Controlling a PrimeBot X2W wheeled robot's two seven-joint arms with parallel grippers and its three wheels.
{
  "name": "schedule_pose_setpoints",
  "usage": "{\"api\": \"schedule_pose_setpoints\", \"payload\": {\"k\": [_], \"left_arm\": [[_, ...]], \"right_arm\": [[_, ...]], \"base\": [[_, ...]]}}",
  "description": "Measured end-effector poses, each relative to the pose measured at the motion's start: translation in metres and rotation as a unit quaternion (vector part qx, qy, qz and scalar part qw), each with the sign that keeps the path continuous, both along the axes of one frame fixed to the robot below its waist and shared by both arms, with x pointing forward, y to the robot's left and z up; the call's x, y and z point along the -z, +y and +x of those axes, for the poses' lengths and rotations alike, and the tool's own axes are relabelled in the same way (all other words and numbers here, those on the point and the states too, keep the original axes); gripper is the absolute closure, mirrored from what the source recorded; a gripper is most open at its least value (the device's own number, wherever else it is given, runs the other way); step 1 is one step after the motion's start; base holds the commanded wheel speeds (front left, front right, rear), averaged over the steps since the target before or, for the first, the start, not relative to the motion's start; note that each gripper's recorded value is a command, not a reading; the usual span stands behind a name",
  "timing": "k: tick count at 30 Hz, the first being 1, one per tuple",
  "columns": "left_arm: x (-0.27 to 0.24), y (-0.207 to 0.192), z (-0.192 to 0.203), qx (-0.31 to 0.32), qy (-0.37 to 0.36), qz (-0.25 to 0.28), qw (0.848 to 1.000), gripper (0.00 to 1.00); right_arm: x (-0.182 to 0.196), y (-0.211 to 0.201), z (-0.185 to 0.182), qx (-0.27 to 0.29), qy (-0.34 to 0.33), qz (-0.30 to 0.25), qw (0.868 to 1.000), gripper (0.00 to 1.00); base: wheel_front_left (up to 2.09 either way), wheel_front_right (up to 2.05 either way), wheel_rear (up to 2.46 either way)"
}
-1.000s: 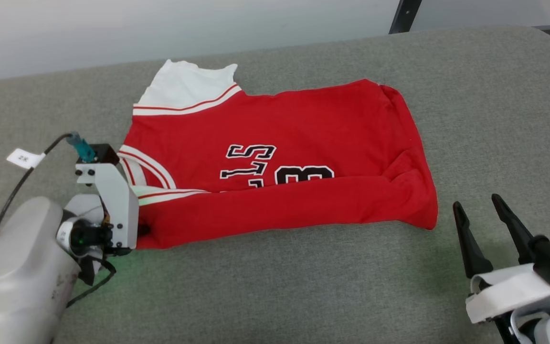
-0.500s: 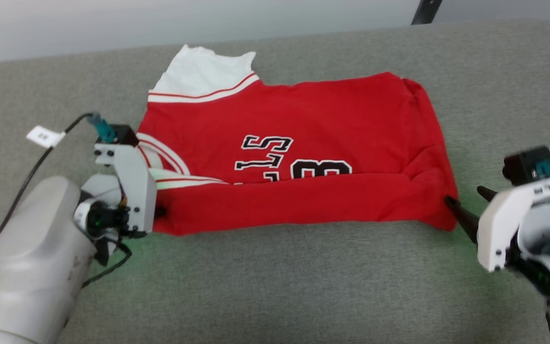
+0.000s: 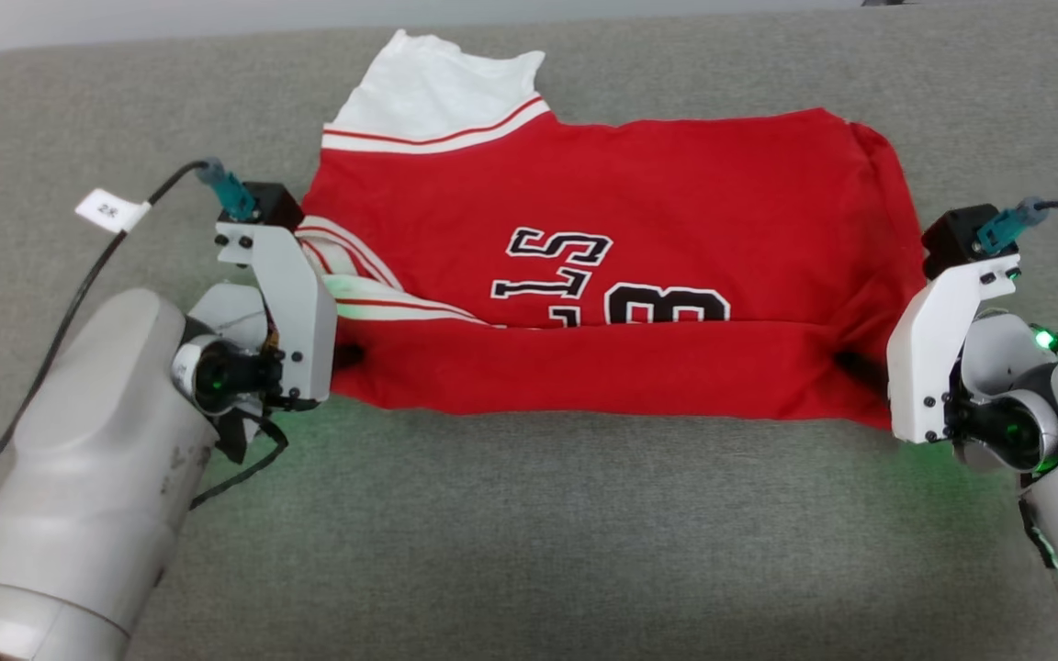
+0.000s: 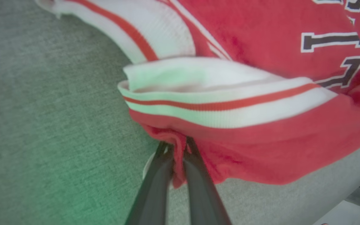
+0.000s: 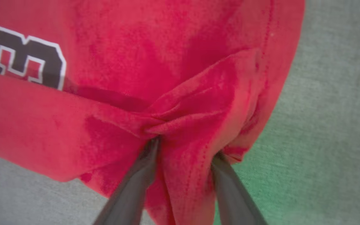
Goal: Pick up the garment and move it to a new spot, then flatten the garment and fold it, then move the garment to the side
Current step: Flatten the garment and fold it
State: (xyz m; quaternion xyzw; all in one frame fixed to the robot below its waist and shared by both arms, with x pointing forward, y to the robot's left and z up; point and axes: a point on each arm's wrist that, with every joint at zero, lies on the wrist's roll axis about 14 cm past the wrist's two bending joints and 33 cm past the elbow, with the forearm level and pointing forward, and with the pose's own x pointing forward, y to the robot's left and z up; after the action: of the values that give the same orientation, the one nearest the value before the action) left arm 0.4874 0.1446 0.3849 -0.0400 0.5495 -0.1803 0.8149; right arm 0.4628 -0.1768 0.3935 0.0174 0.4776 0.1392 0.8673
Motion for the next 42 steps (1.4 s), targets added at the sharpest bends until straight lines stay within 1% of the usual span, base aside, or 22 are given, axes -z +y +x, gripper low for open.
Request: {"api": "schedule_pose_setpoints", "payload": {"k": [4, 10, 14, 19, 21, 29, 34, 37, 42], "left_arm": [[-0.002, 0.005, -0.003, -0.011, 0.007, -0.004, 1.0, 1.0], [-0.007, 0.03, -0.014, -0.034, 0.028, 0.02, 0.999, 1.0], [-0.012, 0.038, -0.024, -0.044, 0.033, 0.024, 0.998, 1.0], [-0.016, 0.049, -0.041, -0.057, 0.043, 0.03, 0.997, 1.0], [-0.017, 0.055, -0.055, -0.063, 0.052, 0.034, 0.996, 1.0], [-0.016, 0.067, -0.094, -0.068, 0.068, 0.039, 0.995, 1.0], [-0.005, 0.066, -0.114, -0.065, 0.079, 0.039, 0.994, 1.0], [0.001, 0.062, -0.118, -0.063, 0.085, 0.039, 0.994, 1.0], [0.01, 0.057, -0.115, -0.059, 0.094, 0.046, 0.993, 1.0]], "right_arm": [[-0.002, 0.002, 0.003, -0.006, -0.001, 0.004, 1.0, 1.0], [-0.012, -0.009, -0.001, -0.007, -0.001, -0.004, 1.0, 1.0], [-0.021, -0.017, -0.003, -0.007, -0.005, -0.009, 1.0, 1.0], [-0.029, -0.02, -0.01, -0.014, -0.005, -0.014, 1.0, 1.0], [-0.033, -0.021, -0.016, -0.02, -0.002, -0.016, 1.0, 1.0], [-0.027, -0.016, -0.042, -0.048, 0.025, -0.016, 0.998, 1.0], [-0.011, -0.016, -0.064, -0.042, 0.048, 0.0, 0.998, 1.0], [0.0, -0.014, -0.076, -0.037, 0.063, 0.008, 0.997, 1.0], [0.006, -0.013, -0.08, -0.027, 0.062, 0.009, 0.998, 1.0]], "base": [[0.0, 0.0, 0.0], [0.0, 0.0, 0.0], [0.0, 0.0, 0.0], [0.0, 0.0, 0.0], [0.0, 0.0, 0.0], [0.0, 0.0, 0.0], [0.0, 0.0, 0.0], [0.0, 0.0, 0.0], [0.0, 0.0, 0.0]]}}
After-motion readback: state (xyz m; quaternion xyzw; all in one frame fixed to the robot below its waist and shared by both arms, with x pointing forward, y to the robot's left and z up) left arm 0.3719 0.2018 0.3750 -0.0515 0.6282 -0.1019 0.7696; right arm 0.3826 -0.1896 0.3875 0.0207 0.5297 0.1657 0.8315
